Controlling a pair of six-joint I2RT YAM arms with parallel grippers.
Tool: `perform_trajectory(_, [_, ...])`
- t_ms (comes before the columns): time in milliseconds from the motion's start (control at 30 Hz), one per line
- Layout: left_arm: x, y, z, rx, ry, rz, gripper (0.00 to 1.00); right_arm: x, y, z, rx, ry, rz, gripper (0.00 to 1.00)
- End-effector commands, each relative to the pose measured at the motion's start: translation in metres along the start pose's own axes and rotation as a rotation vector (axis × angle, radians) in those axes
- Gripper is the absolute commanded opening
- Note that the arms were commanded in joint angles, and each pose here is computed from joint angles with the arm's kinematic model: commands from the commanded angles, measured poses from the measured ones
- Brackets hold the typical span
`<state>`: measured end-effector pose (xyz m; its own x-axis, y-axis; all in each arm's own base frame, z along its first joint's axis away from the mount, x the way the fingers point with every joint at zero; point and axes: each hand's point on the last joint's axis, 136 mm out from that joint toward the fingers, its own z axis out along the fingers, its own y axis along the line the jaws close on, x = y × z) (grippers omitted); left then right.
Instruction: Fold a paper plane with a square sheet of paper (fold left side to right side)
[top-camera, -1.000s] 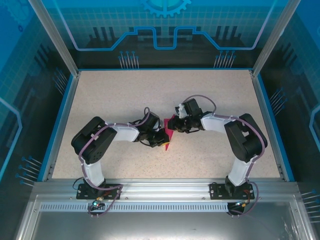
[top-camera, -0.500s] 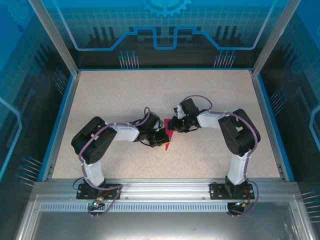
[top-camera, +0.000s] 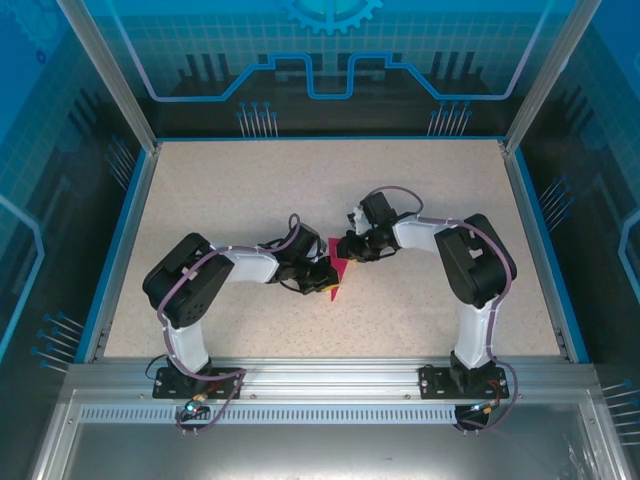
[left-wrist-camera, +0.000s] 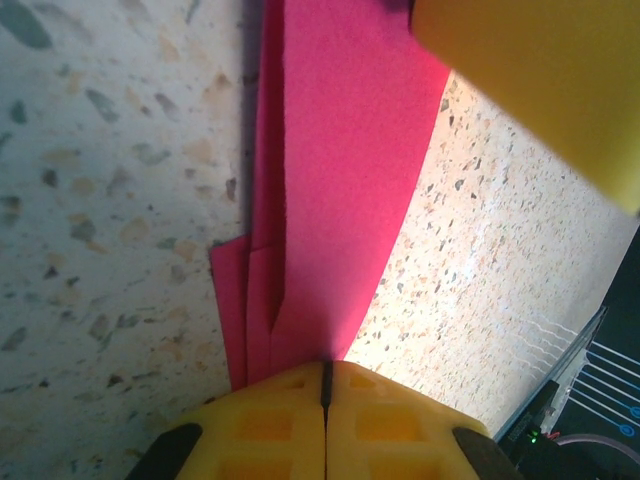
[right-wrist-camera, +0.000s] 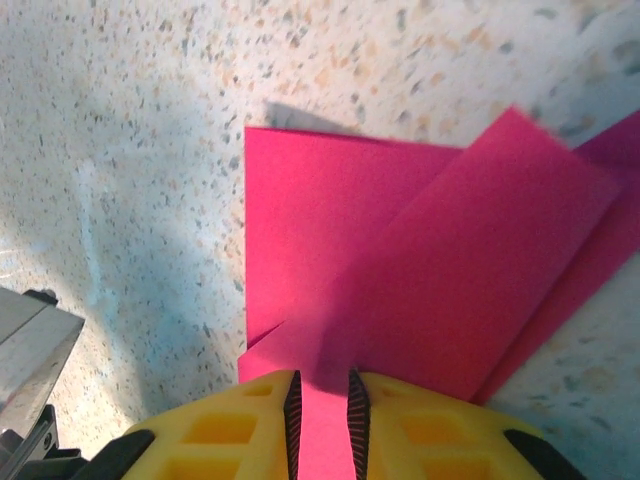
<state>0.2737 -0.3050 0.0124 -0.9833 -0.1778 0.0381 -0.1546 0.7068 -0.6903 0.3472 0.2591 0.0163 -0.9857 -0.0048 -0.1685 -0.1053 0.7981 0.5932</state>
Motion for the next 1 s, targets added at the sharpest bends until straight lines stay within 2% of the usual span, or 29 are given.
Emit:
perform_trajectory(0, [0.036, 0.063, 0.011, -0.214, 0.113, -0.093, 0.06, -0.019, -0.034, -0.003, 0.105, -0.032, 0.015, 0.23])
perform_trajectory(600, [0.038, 0.063, 0.010, -0.209, 0.111, -0.092, 0.05, -0.081, -0.066, -0.018, 0.143, -0.095, 0.061, 0.24])
perform_trajectory(833, [0.036, 0.059, 0.007, -0.197, 0.095, -0.083, 0.05, -0.104, -0.044, -0.051, 0.119, -0.178, 0.015, 0.24])
perform_trajectory(967, [0.034, 0.055, 0.006, -0.182, 0.084, -0.073, 0.05, -0.092, -0.019, -0.071, 0.068, -0.205, -0.022, 0.24])
